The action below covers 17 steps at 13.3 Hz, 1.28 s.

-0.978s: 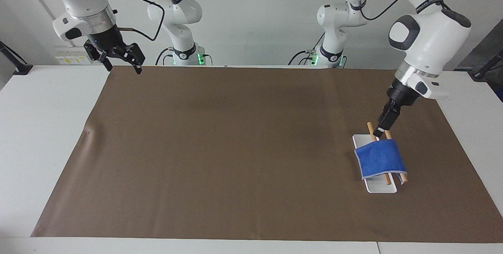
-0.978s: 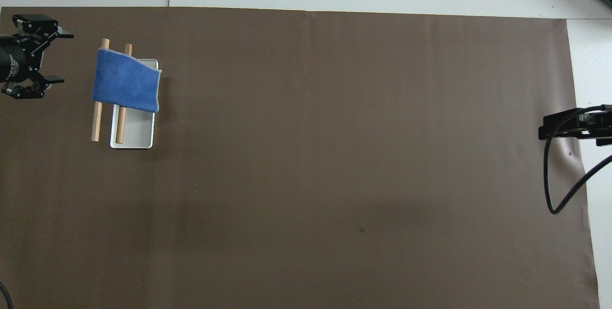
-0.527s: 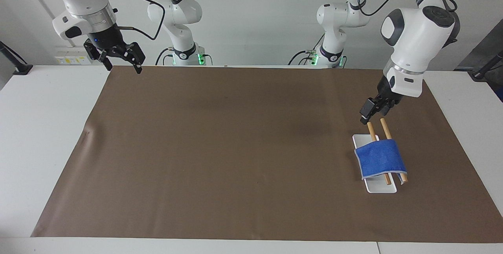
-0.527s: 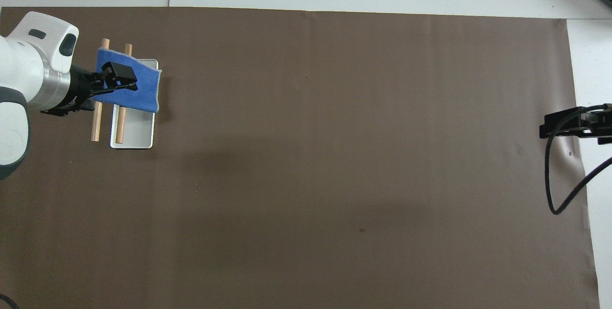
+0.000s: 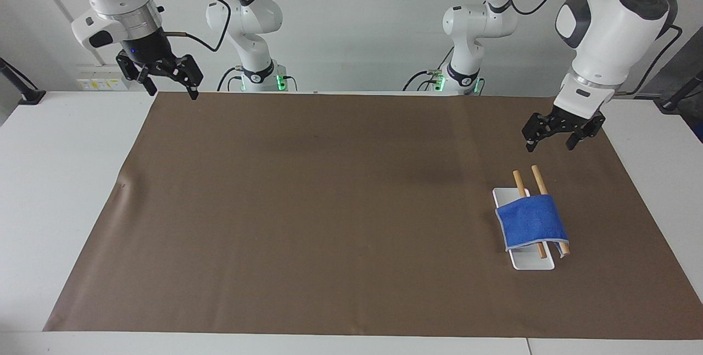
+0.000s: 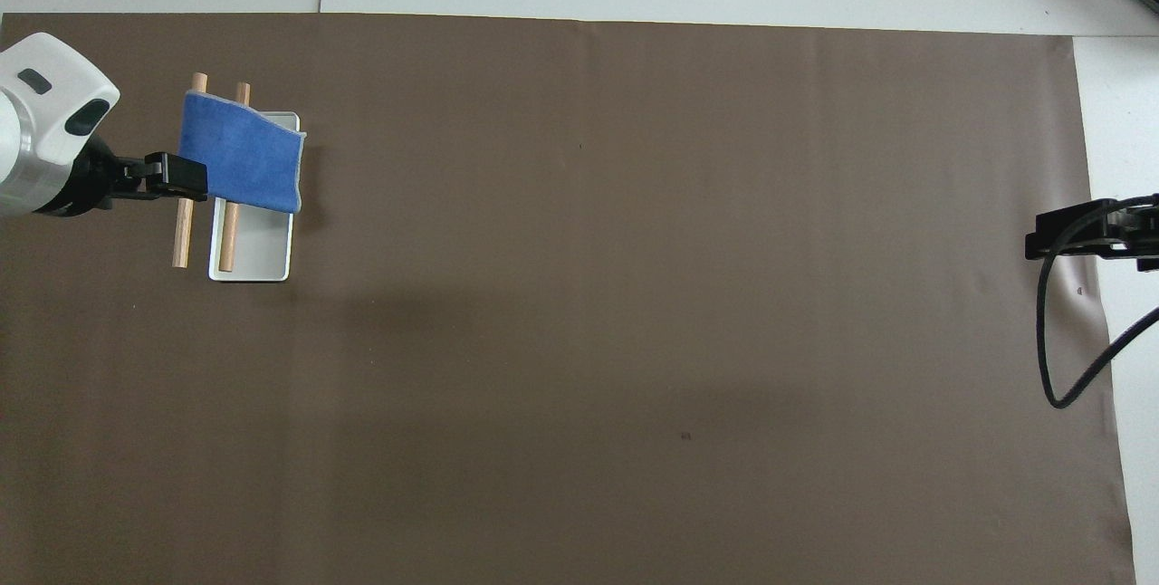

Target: Right arm passes towel to left arm to hang

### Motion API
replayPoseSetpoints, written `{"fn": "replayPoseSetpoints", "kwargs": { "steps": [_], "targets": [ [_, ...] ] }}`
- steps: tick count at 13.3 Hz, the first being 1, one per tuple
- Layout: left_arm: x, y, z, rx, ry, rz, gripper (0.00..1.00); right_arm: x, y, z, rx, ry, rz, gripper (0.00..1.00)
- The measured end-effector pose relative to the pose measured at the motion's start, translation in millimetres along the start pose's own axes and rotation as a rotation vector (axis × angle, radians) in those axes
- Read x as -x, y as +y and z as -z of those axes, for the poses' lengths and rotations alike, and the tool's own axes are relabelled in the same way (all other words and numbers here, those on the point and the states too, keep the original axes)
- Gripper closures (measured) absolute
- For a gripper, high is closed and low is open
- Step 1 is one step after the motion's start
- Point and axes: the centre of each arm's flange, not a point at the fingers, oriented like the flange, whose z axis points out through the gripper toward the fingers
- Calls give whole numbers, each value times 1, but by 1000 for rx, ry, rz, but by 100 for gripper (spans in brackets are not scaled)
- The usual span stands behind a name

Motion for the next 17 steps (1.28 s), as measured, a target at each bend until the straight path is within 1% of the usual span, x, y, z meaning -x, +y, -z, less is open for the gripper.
{"fn": "replayPoseSetpoints", "kwargs": {
  "steps": [2,3,10,12,14,17],
  "targets": [
    [2,0,19,-2,-47,-13,0,0,0,-1,0,-2,1,0],
    [0,1,27,0,-53,-16,0,0,-1,-1,0,-3,1,0],
    [10,4,52,12,-36,-17,0,0,-3,-4,1,-9,5,0],
    [19,3,42,9,-55,-16,0,0,-3,-4,1,-10,5,0],
    [28,-2,25,8,-55,-8,0,0,-3,-5,1,-11,5,0],
    [34,-5,21,7,-60,-2,0,0,-3,-5,1,-12,5,0]
  ]
}}
